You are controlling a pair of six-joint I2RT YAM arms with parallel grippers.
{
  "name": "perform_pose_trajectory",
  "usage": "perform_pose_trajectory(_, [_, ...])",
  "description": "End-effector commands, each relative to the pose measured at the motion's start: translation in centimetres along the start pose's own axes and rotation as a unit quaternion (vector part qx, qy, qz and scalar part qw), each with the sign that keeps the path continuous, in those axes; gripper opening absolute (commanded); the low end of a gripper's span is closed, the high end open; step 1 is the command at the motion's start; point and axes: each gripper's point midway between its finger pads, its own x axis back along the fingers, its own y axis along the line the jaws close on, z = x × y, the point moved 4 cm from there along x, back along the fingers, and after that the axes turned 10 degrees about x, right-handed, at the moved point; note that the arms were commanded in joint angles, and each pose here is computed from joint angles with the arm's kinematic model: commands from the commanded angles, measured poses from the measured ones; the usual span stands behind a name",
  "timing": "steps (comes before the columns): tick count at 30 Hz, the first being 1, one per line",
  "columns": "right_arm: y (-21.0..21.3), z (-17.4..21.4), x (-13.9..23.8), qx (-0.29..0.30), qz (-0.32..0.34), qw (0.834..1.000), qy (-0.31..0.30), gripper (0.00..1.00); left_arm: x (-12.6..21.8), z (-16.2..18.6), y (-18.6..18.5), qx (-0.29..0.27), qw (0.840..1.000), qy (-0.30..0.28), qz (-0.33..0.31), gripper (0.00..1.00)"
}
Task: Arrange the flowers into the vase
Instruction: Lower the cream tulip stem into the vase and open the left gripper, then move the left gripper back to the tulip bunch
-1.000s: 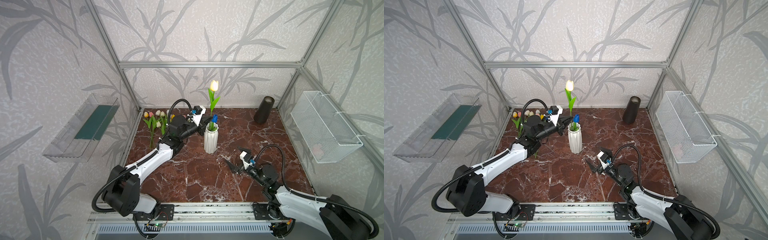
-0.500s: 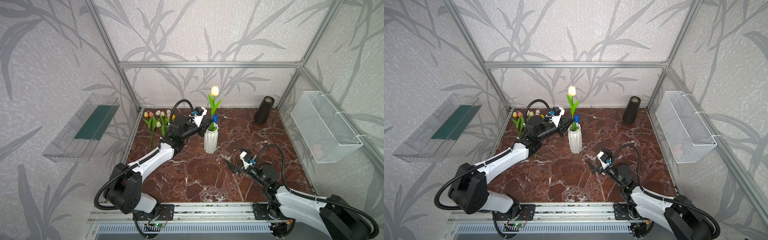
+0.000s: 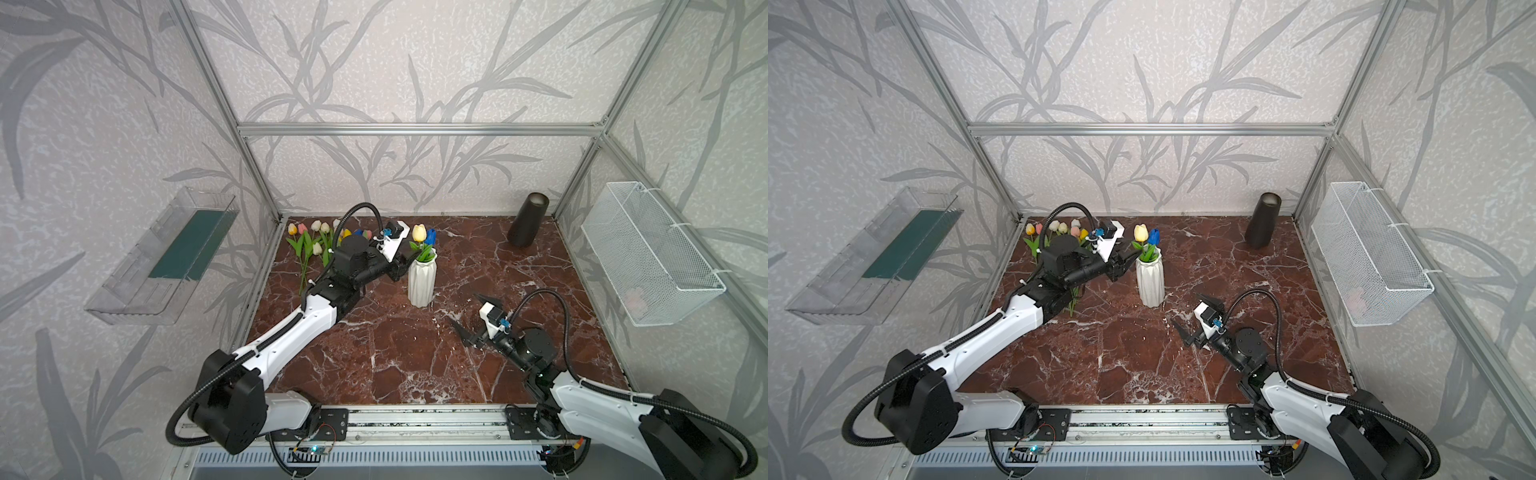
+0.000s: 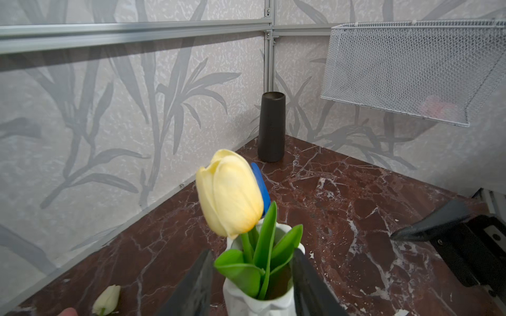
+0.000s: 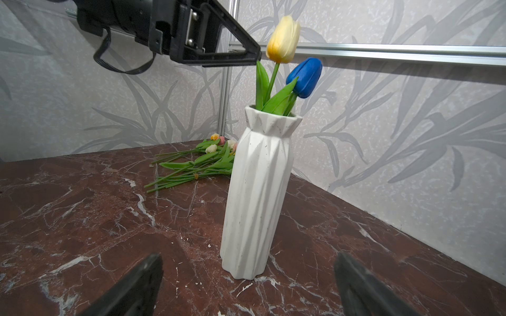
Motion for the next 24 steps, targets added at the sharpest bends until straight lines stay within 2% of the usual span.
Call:
perform_pose_trajectory(1, [-0.3, -1.0, -0.2, 0.002, 0.006, 1.000, -0.019, 0.98, 2.8, -0.5, 1.6, -0.023, 0.998, -0.019, -0.060, 0.60])
perform_pose_trajectory(3, [-0.2, -1.0, -0.2, 0.002, 0.005, 1.000, -0.019, 0.98, 4.2, -0.8, 3.3, -0.008, 0.996, -0.033, -0.083, 0.61])
perform_pose_trajectory(4, [-0.2, -1.0, -0.2, 0.002, 0.005, 1.000, -0.019, 0.98, 4.9, -0.7, 4.9, 0.014, 0.993, -0.042, -0.112, 0.67])
perform_pose_trajectory(5, [-0.3, -1.1, -0.2, 0.002, 0.005, 1.000, -0.020, 0.98, 5.6, -0.5, 7.1, 0.041, 0.985, -0.046, -0.162, 0.73])
perform_pose_trajectory(6, [-0.3, -1.1, -0.2, 0.001, 0.005, 1.000, -0.020, 0.98, 6.1, 0.1, 9.2, 0.069, 0.973, -0.036, -0.216, 0.73])
perform_pose_trajectory(7, [-0.3, -1.0, -0.2, 0.001, 0.005, 1.000, -0.019, 0.98, 6.9, 1.1, 11.7, 0.103, 0.953, -0.016, -0.284, 0.73])
perform_pose_trajectory(9, [-0.2, -1.0, -0.3, 0.001, 0.004, 1.000, -0.018, 0.98, 8.5, 3.6, 16.1, 0.162, 0.900, 0.026, -0.404, 0.73])
perform_pose_trajectory(11, [-0.2, -1.0, -0.3, 0.000, 0.005, 1.000, -0.018, 0.98, 10.2, 7.1, 19.7, 0.198, 0.840, 0.113, -0.492, 0.71])
perform_pose_trajectory(14, [-0.2, -0.9, -0.3, -0.001, 0.004, 1.000, -0.017, 0.98, 11.1, 12.0, 23.0, 0.223, 0.780, 0.228, -0.539, 0.68])
perform_pose_trajectory(16, [-0.2, -0.9, -0.4, -0.001, 0.003, 1.000, -0.017, 0.98, 11.3, 14.3, 24.4, 0.250, 0.755, 0.276, -0.540, 0.66])
perform_pose_trajectory(19, [-0.1, -0.8, -0.4, -0.001, 0.002, 1.000, -0.016, 0.98, 12.3, 15.9, 26.2, 0.243, 0.714, 0.329, -0.568, 0.62])
perform_pose_trajectory(20, [-0.1, -0.8, -0.4, 0.000, 0.002, 1.000, -0.016, 0.98, 12.7, 16.5, 26.9, 0.244, 0.702, 0.346, -0.573, 0.57])
perform_pose_trajectory(22, [-0.1, -0.9, -0.4, -0.001, 0.001, 1.000, -0.017, 0.98, 13.5, 17.3, 28.2, 0.254, 0.684, 0.368, -0.577, 0.45])
perform_pose_trajectory(24, [-0.1, -0.8, -0.4, -0.001, 0.001, 1.000, -0.016, 0.98, 13.7, 18.3, 29.4, 0.267, 0.685, 0.380, -0.561, 0.45])
